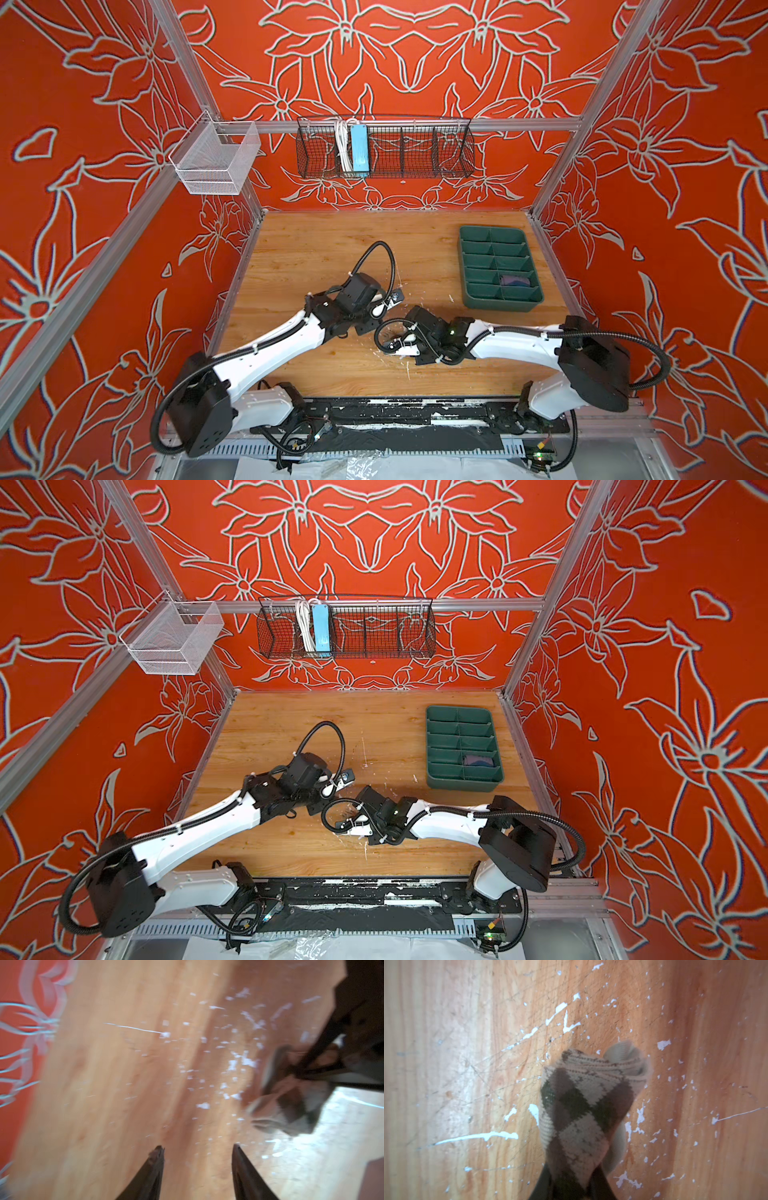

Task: Roll the socks
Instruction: 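Roll the sock end further with the right gripper while the left gripper lifts away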

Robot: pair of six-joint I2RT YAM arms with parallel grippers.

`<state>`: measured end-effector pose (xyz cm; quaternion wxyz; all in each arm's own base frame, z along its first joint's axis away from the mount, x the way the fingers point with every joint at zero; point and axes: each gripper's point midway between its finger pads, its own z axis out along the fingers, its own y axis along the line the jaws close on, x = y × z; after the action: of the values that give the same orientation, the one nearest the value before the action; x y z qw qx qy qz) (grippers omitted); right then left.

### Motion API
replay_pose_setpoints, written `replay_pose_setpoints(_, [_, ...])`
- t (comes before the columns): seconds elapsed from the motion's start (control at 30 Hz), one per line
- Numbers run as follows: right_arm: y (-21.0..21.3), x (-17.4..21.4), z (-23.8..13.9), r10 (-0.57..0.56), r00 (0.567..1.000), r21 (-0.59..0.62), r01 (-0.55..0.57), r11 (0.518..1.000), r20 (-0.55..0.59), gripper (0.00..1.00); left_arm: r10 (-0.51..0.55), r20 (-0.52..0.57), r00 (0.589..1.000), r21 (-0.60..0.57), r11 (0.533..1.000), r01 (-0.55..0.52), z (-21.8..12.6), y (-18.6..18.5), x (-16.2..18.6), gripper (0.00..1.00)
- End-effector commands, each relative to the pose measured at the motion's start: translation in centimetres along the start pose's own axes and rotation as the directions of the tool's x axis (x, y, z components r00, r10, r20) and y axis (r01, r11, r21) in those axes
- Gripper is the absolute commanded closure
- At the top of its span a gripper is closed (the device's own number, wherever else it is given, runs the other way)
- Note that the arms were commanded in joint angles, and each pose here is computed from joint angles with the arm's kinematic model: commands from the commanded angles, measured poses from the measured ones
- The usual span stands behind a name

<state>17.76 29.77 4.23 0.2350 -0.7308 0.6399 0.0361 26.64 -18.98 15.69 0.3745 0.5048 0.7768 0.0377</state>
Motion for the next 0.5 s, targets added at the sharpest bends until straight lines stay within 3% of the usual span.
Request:
replay_pose_setpoints(0.0, [4.0, 2.7, 0.4, 0.037, 0.993, -0.192, -0.058, 0.980, -0.112, 1.00, 0.012, 0.137, 0.990, -0.267, 0.963, 0.025, -4.4, 4.8, -1.5, 0.45])
replay_pose_setpoints(0.13, [4.7, 1.8, 0.0, 0.052, 0.993, -0.305, -0.082, 0.949, -0.107, 1.00, 0.110, 0.270, 0.957, -0.349, 0.937, -0.009, -10.2, 5.5, -2.0, 0.35])
replay_pose_setpoints(0.2, [4.3, 0.8, -0.3, 0.119, 0.987, -0.360, -0.149, 0.921, -0.106, 1.00, 0.206, 0.323, 0.924, -0.359, 0.930, -0.081, -12.7, 4.8, -2.2, 0.30])
replay_pose_setpoints(0.27, [4.4, -0.1, -0.6, 0.188, 0.977, -0.457, -0.215, 0.863, -0.105, 1.00, 0.298, 0.358, 0.885, -0.359, 0.919, -0.164, -14.5, 3.6, -2.1, 0.25])
replay_pose_setpoints(0.37, [3.7, -1.3, -0.9, 0.298, 0.948, -0.561, -0.308, 0.769, -0.111, 1.00, 0.443, 0.371, 0.816, -0.343, 0.882, -0.322, -15.6, 1.5, -1.7, 0.23])
replay_pose_setpoints(0.47, [3.3, -1.3, -0.2, 0.306, 0.943, -0.586, -0.324, 0.742, -0.133, 1.00, 0.524, 0.375, 0.764, -0.251, 0.851, -0.461, -15.2, -1.1, -1.0, 0.23])
